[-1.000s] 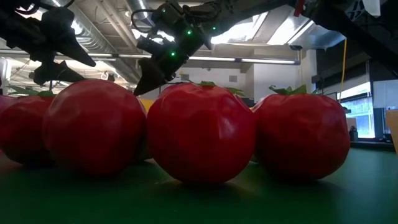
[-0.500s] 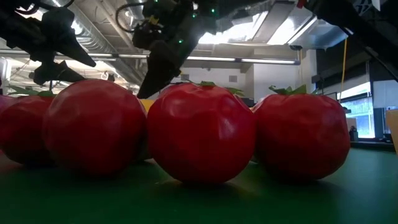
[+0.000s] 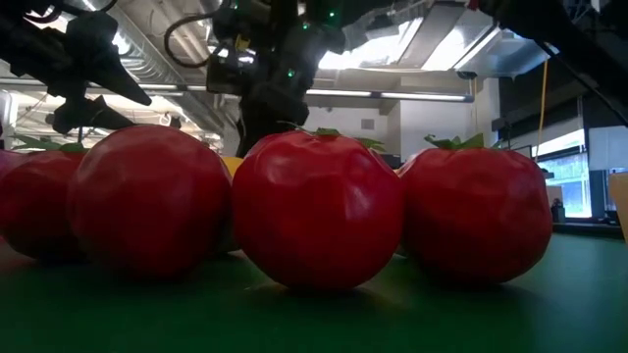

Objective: Sort produce into baskets
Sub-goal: Put the red mushroom into the transparent bin

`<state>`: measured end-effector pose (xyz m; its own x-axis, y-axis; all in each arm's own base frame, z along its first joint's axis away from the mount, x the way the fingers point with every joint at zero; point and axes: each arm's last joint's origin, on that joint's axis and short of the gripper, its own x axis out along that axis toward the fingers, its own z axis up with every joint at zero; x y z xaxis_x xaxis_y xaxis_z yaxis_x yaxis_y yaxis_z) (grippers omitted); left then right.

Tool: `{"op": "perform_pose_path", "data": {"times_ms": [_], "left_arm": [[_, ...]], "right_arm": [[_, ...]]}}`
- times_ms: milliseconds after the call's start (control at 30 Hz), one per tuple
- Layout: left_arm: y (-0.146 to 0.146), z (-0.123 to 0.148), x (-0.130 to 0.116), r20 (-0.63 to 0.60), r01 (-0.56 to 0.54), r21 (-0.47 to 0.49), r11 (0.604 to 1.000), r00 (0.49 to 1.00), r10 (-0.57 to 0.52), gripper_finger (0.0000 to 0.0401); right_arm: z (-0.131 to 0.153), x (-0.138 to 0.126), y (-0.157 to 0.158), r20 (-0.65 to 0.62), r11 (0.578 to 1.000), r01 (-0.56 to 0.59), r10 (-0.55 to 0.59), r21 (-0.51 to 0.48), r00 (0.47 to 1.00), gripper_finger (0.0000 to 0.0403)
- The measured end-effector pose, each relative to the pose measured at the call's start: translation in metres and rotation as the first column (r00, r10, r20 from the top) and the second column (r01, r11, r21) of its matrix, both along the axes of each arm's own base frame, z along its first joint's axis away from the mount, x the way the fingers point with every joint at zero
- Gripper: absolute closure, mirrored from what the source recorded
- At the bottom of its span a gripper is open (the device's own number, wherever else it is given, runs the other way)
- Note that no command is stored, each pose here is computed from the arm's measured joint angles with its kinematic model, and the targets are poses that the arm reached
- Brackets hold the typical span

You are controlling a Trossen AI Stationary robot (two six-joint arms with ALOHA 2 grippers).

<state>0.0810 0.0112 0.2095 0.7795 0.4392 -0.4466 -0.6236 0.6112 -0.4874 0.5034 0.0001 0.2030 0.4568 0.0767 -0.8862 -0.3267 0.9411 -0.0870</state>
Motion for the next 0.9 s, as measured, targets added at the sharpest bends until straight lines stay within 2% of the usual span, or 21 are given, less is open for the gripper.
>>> {"op": "perform_pose_path", "data": {"times_ms": [267, 400, 900], "left_arm": [[0.000, 0.000, 0.000, -0.001, 0.000, 0.001, 1.000, 1.000, 0.000, 0.0123], [0.000, 0.000, 0.000, -0.002, 0.002, 0.004, 1.000, 1.000, -0.002, 0.0123], [0.000, 0.000, 0.000, -0.003, 0.002, 0.004, 1.000, 1.000, -0.002, 0.0123]], "right_arm": [[-0.023, -0.003, -0.005, -0.026, 0.999, 0.037, -0.036, 0.028, 0.999, 0.0152], [-0.037, -0.005, -0.005, -0.032, 0.999, 0.050, -0.049, 0.009, 0.998, 0.0152], [-0.043, 0.000, -0.003, 0.054, 0.996, 0.056, -0.060, 0.064, 0.997, 0.0152]]}}
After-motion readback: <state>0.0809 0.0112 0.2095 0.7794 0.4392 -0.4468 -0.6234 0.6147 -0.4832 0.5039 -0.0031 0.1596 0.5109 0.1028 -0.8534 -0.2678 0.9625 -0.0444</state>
